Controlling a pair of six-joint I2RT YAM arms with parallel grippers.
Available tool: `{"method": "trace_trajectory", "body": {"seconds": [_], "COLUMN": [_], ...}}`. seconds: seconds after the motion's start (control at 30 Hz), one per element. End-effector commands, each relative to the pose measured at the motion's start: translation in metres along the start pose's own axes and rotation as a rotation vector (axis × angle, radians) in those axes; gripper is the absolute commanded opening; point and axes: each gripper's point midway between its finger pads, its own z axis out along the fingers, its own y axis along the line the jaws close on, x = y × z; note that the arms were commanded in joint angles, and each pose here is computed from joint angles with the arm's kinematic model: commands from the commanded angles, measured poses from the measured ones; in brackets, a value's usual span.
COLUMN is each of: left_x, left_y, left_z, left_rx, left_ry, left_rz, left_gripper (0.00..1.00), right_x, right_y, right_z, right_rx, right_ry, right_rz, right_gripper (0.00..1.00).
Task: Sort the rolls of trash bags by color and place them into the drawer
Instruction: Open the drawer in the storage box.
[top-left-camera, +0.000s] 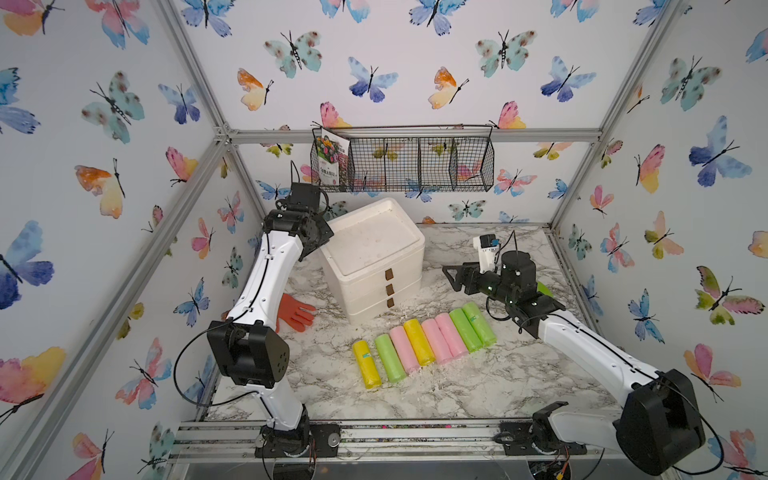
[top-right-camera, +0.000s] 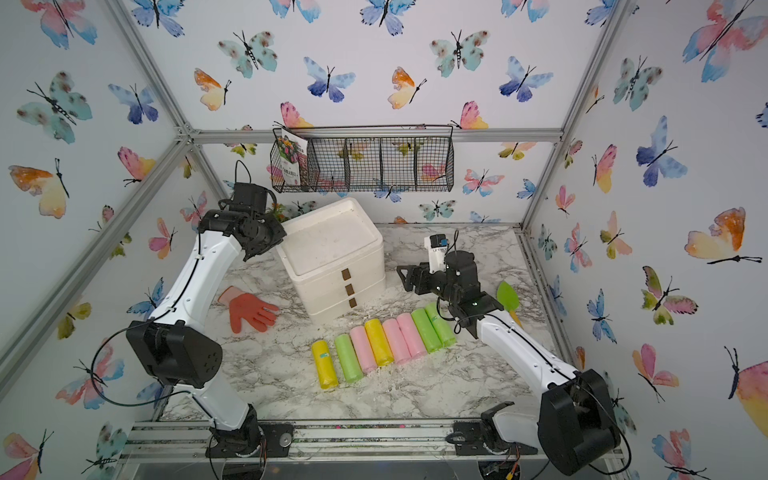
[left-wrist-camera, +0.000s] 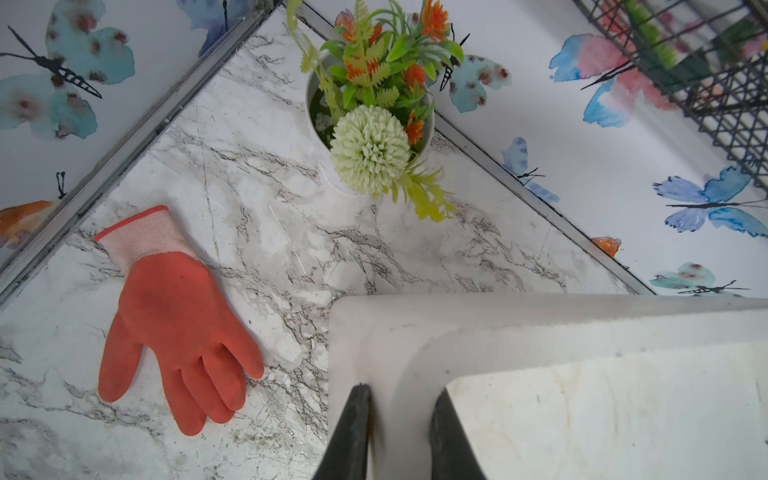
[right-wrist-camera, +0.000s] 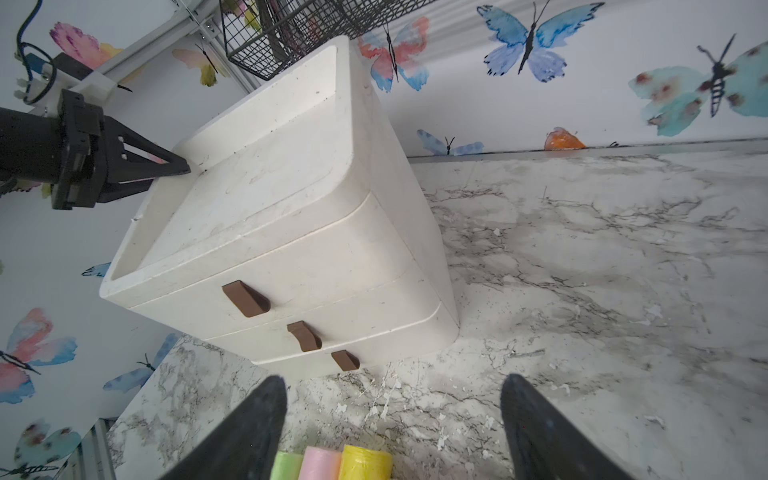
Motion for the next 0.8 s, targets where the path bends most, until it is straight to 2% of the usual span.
{"method": "trace_trajectory", "body": {"seconds": [0.0,0.3,0.5,0.77], "left_x": [0.011,0.016,0.021,0.022], "left_y": [0.003,-0.003,-0.004,-0.005], "left_z": [0.009,0.011,0.010,0.003], "left_rx": [-0.027,-0.009,0.009,0.034], "left_ry": [0.042,0.056,0.067,0.059], "left_rz": [0.004,-0.017,-0.025,-0.043], "left_gripper": [0.00,0.00,0.00,0.00], "right_x": [-0.003,0.021,0.033,0.058], "right_y": [0.032,0.093,0.090,0.088], "right_z": [0.007,0.027,0.039,0.066], "right_rx": [-0.113,-0.265,-0.262,-0.243], "right_ry": [-0.002,0.035,0.027,0.061], "right_rz": [0.044,0.109,0.135,0.148], "right_gripper": [0.84,0.84,0.84,0.77]}}
